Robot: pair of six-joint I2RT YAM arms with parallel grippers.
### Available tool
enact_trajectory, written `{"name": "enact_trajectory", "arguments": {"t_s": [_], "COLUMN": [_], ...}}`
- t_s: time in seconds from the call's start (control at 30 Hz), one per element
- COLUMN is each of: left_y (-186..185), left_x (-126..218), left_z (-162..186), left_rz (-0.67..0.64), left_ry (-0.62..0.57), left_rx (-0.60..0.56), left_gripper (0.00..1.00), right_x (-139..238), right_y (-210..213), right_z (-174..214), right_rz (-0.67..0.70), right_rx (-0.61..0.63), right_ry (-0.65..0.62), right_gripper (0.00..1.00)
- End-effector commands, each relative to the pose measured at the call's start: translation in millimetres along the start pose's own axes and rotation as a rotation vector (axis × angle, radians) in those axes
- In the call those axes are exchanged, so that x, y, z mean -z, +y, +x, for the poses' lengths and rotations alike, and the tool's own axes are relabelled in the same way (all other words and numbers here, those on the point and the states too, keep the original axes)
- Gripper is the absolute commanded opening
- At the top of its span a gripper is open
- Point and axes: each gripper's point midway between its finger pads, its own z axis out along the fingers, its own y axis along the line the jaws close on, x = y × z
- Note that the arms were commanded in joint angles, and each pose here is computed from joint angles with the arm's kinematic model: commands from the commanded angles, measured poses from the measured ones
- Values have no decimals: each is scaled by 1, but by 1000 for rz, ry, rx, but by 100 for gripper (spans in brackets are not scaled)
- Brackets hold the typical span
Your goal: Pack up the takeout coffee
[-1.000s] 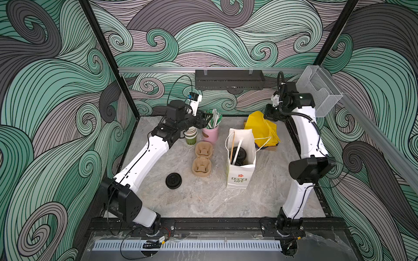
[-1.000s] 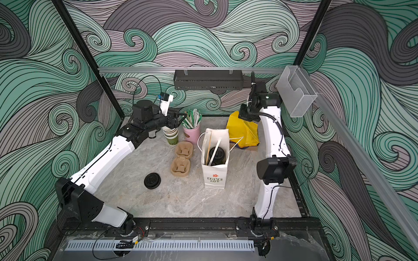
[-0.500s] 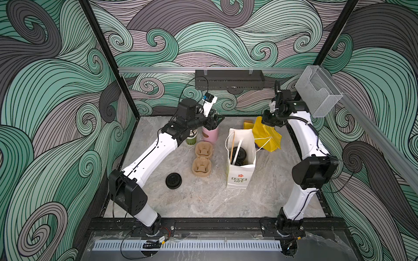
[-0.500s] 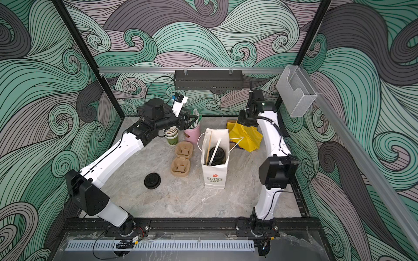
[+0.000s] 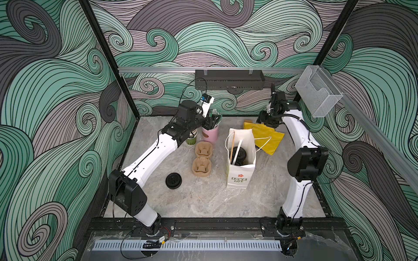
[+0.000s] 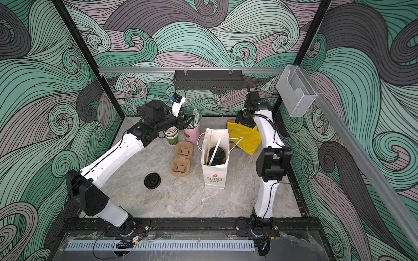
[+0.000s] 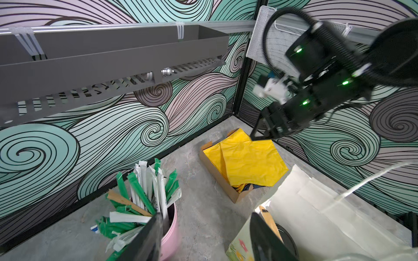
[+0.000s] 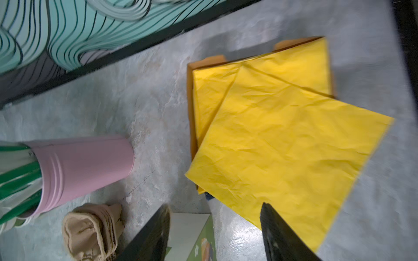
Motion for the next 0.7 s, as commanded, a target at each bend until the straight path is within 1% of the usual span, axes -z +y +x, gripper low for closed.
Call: {"name": "enact_trajectory", "arguments": {"t_s": [0.0, 0.07, 0.13, 0.27, 0.37, 0.47, 0.57, 0.67], "left_y": [3, 4, 5, 6, 5, 5, 5, 7], "left_x": [14, 13, 11, 6, 3, 2, 2, 2], "left_z": [-6, -2, 3, 11, 14, 15, 17, 17], "left_rz": [-42, -48, -50, -45, -40, -36, -40, -45], "left_ry": [-3, 13, 28, 41, 36, 33, 33, 35], "left_rx": [27, 41, 58, 86, 108, 121, 119, 115], "left_gripper": [63, 63, 63, 63, 63, 63, 63, 63], "right_x": [0, -5, -10, -35, -46, -59, -73, -78], "right_y": [-61, -73, -78, -89, -108, -118, -125, -144], "right_z": [22, 30, 31, 34, 35, 33, 34, 39], "right_rz": [159, 127, 98, 44, 86, 53, 63, 142], "right_rx": [-231, -324, -363, -445, -467, -547, -602, -653], "right_ry": [59, 84, 88, 120, 105, 88, 78, 58], "right_gripper": [64, 62, 63, 62, 64, 66, 66, 66]}}
